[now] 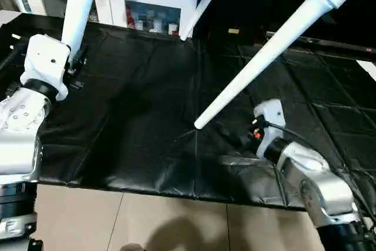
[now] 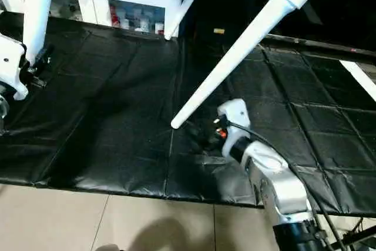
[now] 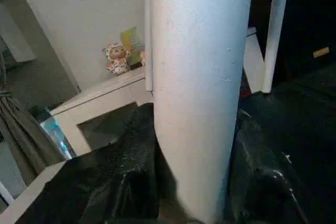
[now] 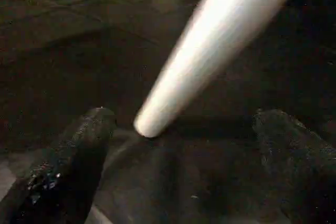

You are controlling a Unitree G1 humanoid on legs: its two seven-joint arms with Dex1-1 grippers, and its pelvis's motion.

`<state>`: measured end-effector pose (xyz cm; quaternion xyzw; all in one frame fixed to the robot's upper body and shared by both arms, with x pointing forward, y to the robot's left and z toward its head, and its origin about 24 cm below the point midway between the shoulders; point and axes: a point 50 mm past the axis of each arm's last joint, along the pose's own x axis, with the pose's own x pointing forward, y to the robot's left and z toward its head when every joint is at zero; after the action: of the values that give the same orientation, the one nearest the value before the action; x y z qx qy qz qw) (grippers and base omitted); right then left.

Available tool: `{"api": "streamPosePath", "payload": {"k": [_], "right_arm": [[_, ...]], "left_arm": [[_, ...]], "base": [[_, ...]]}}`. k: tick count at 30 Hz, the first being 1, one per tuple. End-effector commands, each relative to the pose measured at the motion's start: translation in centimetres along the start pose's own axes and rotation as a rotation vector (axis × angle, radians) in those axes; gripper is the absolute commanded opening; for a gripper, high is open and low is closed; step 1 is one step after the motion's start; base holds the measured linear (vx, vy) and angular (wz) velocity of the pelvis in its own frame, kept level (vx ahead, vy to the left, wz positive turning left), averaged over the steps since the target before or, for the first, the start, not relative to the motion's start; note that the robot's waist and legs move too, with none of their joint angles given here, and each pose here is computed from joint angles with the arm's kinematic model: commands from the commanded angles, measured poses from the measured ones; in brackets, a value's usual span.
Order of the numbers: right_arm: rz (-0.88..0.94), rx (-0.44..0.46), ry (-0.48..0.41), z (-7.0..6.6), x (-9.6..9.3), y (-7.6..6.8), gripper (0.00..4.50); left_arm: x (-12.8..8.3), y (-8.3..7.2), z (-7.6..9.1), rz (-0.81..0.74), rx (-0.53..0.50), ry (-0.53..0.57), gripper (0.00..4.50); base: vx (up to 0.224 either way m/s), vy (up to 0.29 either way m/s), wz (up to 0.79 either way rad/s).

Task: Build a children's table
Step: Flip table

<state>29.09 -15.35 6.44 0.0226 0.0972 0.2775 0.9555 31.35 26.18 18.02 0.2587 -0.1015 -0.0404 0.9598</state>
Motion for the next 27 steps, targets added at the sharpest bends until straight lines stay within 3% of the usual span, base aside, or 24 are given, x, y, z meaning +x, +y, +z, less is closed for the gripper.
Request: {"api": "streamPosePath", "payload": {"k": [1,8,15,17,21,27], "right_arm": [[-0.022,-0.032,-0.069,1.6,0.5,-0.7,4.5],[-0.081,0.047,-0.175,3.3,2.9,-2.1,4.5],[-0.118,0.049,-0.215,4.3,5.1,-3.1,4.5],[-0.062,0.057,-0.265,5.1,5.6,-3.0,4.5],[0.124,0.005,-0.343,6.4,5.5,-1.8,4.5],[0.18,-0.032,-0.347,6.9,4.1,-2.2,4.5]], "left_arm": [[0.1,-1.3,-0.6,-0.081,0.01,0.027,1.46],[0.2,-1.5,-0.8,-0.097,0.013,0.029,1.46],[0.4,-2.0,-1.0,-0.12,0.007,0.033,1.46],[0.4,-2.3,-1.2,-0.134,0.001,0.038,1.45],[0.2,-3.3,-2.0,-0.176,-0.025,0.066,1.45],[-0.3,-4.5,-3.5,-0.224,-0.045,0.123,1.45]], "base": [[0.0,0.0,0.0],[0.0,0.0,0.0],[0.0,0.0,0.0],[0.0,0.0,0.0],[0.0,0.0,0.0],[0.0,0.0,0.0]]}}
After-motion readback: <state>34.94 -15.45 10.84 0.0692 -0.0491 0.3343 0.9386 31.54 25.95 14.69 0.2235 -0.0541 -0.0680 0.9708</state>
